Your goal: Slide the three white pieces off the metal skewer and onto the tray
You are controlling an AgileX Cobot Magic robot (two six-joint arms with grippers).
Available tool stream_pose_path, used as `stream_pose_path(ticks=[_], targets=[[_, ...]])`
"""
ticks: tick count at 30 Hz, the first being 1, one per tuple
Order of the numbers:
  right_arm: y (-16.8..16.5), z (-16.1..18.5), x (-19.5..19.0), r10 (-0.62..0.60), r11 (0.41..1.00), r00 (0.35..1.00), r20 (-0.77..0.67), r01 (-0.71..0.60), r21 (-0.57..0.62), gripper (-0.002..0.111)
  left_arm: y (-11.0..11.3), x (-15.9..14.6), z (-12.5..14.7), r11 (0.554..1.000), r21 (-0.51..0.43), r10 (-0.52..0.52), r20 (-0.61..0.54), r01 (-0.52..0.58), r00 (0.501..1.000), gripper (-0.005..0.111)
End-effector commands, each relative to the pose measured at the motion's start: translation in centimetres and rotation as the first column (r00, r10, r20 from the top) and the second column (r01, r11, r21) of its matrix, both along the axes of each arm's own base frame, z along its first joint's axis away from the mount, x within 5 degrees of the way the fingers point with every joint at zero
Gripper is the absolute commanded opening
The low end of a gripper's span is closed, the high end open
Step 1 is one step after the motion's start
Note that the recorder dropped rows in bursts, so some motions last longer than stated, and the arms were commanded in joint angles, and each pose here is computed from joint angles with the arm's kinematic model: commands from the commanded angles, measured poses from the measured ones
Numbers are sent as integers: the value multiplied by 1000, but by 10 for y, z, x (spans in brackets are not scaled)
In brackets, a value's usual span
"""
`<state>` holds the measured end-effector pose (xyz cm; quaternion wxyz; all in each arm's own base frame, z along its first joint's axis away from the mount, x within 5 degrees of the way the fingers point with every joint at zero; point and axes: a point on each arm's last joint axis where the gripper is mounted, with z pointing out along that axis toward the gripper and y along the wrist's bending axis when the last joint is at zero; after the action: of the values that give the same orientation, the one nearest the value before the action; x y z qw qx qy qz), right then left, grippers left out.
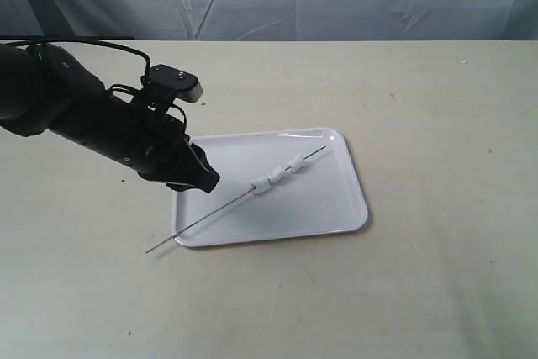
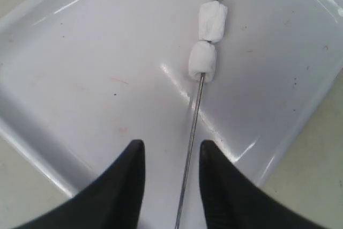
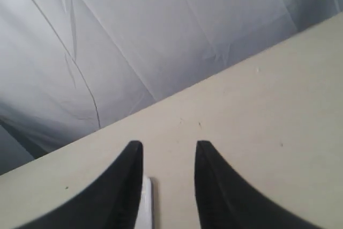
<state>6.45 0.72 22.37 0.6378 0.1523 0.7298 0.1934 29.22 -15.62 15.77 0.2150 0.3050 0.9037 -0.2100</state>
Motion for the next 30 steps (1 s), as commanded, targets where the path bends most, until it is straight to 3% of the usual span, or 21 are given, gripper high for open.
stream_pose_path(ticks=[1,6,9,13,20,30], targets=[[2,43,6,37,991,999,29,-33,-129,31,-2,0,-1,1000,11,-25,2,25,1000,34],[9,51,33,120,957,941,-316,-195,-216,31,-2,-1,-2,999,13,-32,-3,32,999,34],[13,48,58,149,943,857,-493,-274,-191,31,-6,-3,-9,998,26,-58,-27,59,998,34],[20,41,84,210,920,758,-618,-366,-137,31,-16,-5,-21,989,74,-126,-30,128,992,34],[31,33,107,324,881,702,-634,-468,-67,31,-23,0,-35,968,148,-201,-19,202,979,34],[30,34,112,312,890,733,-604,-449,-85,31,-23,-1,-47,961,162,-218,-57,224,974,31]])
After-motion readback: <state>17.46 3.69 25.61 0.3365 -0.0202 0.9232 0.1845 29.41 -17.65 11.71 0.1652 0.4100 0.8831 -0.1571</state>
